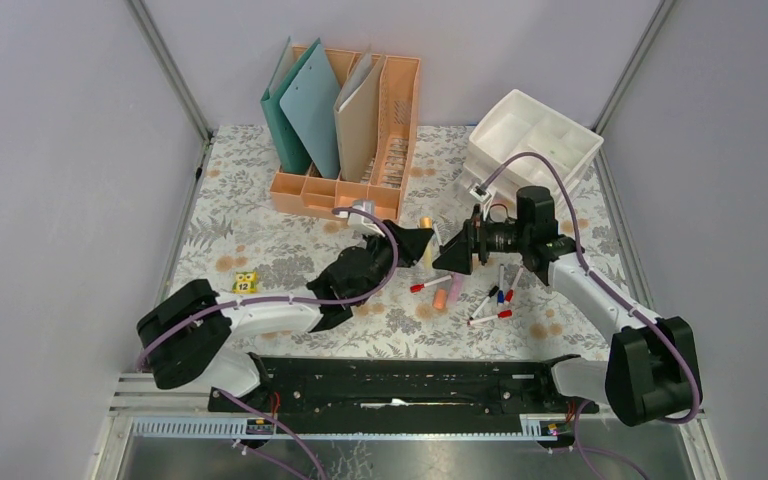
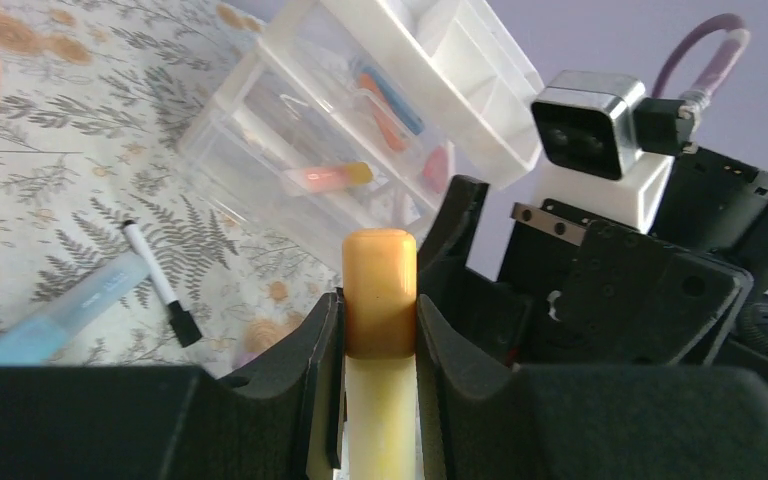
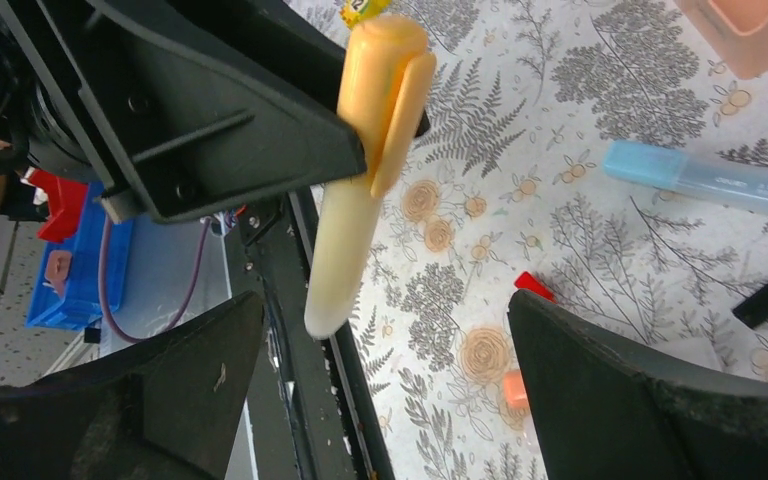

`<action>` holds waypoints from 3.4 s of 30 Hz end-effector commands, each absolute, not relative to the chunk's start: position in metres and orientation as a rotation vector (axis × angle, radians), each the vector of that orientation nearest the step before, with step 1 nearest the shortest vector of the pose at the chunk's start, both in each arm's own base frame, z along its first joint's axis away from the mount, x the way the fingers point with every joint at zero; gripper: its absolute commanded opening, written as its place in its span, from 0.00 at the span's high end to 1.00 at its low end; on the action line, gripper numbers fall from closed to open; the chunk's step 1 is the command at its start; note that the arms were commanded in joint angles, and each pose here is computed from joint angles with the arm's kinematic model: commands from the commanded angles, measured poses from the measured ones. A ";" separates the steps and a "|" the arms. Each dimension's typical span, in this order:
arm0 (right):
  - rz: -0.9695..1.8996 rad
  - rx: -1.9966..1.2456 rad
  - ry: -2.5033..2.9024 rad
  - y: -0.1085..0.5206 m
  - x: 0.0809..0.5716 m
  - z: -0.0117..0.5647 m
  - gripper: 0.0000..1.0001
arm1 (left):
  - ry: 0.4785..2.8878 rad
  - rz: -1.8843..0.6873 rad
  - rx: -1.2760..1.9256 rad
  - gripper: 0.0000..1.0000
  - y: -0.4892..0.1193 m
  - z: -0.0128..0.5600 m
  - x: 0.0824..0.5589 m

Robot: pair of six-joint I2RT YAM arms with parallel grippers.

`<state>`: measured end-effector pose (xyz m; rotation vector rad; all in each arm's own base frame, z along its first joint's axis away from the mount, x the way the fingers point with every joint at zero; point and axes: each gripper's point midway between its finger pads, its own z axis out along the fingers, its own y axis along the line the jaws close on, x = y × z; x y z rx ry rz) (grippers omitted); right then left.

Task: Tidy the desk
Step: Place the stationery in the drawer, then pick up the stationery from the center of the board.

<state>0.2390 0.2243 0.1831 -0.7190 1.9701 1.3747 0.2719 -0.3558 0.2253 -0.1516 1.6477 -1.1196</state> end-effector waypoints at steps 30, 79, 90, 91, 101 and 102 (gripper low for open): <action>0.702 -0.909 1.949 0.186 0.284 0.198 1.00 | 1.579 -0.905 0.065 0.01 -0.305 0.255 0.247; -0.123 -0.673 2.003 0.047 0.334 0.224 0.18 | 1.996 -0.520 0.745 0.01 -0.341 0.115 0.281; 0.770 -0.854 1.884 0.156 0.266 0.231 0.06 | 2.077 -0.443 0.841 0.19 -0.361 0.092 0.324; 0.781 -0.856 1.880 0.157 0.265 0.232 0.06 | 2.088 -0.432 0.842 0.19 -0.360 0.087 0.328; 0.808 -0.869 1.860 0.159 0.260 0.235 0.06 | 2.179 -0.377 0.880 0.28 -0.354 0.058 0.352; 0.810 -0.870 1.862 0.159 0.260 0.234 0.06 | 2.184 -0.376 0.880 0.29 -0.354 0.057 0.354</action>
